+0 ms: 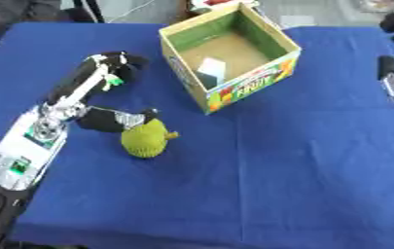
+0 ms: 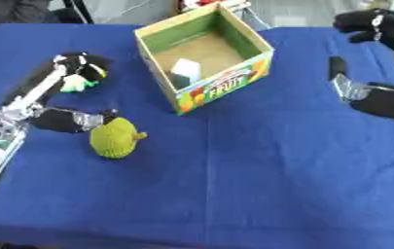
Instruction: Pick up objects on the table and place them in the box.
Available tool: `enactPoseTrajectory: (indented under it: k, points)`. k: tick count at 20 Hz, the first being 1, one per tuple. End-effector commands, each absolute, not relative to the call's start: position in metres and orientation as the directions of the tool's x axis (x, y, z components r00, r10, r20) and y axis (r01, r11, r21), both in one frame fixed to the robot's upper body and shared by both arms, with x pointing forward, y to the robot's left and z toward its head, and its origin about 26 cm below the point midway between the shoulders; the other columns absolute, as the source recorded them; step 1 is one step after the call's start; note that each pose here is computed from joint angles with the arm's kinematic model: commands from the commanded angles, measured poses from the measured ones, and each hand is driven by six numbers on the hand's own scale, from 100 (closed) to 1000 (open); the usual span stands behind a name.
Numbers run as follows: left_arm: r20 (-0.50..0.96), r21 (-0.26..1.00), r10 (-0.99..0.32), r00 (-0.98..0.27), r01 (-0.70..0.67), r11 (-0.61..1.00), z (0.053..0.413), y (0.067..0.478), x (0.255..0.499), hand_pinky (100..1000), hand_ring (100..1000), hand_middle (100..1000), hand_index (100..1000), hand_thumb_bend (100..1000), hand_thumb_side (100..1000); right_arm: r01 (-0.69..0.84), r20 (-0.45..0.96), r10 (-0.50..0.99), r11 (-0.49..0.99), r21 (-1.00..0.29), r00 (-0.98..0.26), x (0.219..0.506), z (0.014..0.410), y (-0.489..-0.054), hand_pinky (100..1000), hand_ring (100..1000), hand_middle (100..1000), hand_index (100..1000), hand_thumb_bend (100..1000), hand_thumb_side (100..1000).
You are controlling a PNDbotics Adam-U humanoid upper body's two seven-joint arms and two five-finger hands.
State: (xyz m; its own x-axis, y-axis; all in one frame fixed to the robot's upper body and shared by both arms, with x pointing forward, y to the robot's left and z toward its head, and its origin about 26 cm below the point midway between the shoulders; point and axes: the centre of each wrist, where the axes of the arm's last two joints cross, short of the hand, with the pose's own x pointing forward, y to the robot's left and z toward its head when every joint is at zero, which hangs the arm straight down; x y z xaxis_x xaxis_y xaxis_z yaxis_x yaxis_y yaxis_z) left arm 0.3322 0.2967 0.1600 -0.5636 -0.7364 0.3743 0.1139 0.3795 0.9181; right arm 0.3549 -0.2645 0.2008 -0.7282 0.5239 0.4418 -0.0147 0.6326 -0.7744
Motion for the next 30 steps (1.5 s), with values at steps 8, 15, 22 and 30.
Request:
enactPoseTrajectory:
  k: [8,15,22,30]
  points:
    - [0.210,0.965,-0.815,-0.540,0.250,0.083,0.160,0.315,0.346,726,700,746,856,502,207,0.008,0.476,0.522,0.679,-0.734,-0.708,0.345,0.198,-0.276,772,821,766,857,100,254]
    - [0.184,0.951,-0.835,-0.518,0.308,0.019,0.148,0.321,0.351,719,683,727,839,477,177,-0.022,0.537,0.496,0.720,-0.694,-0.683,0.339,0.182,-0.276,769,821,764,854,100,287]
    - [0.161,0.943,-0.845,-0.510,0.331,-0.020,0.139,0.321,0.356,683,614,640,768,397,111,-0.044,0.581,0.475,0.748,-0.662,-0.661,0.336,0.172,-0.274,768,819,760,851,100,312]
    - [0.150,0.975,-0.833,-0.533,0.221,0.034,0.153,0.317,0.353,562,432,421,572,280,100,-0.039,0.589,0.482,0.752,-0.658,-0.649,0.335,0.169,-0.274,769,819,760,852,100,322]
